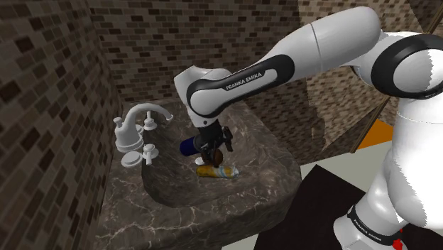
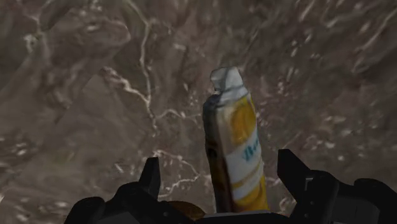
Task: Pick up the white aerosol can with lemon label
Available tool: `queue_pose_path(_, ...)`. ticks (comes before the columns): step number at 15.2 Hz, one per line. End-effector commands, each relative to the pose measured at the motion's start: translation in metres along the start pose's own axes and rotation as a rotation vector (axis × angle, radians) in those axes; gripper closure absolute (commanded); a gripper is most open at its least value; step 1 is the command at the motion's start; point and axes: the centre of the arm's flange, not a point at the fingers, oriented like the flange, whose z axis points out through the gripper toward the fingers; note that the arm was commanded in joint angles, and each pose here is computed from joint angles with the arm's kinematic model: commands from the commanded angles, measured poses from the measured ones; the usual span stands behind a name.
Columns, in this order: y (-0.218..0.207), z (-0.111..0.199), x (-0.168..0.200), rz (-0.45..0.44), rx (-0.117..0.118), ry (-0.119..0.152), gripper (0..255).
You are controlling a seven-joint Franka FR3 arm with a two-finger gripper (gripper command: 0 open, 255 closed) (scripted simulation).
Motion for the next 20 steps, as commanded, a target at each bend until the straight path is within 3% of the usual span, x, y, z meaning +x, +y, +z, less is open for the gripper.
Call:
queue_pose_path(1, -0.021, 0.014, 0.018, -0.008, -0.013, -0.028, 0)
queue_pose_path(10, -0.025, 0.05, 0.035, -0.008, -0.013, -0.028, 0)
queue_pose_path(11, -0.024, 0.05, 0.035, -0.008, -0.013, -0.028, 255)
queue_pose_path(20, -0.025, 0.05, 0.035, -0.008, -0.013, -0.028, 255)
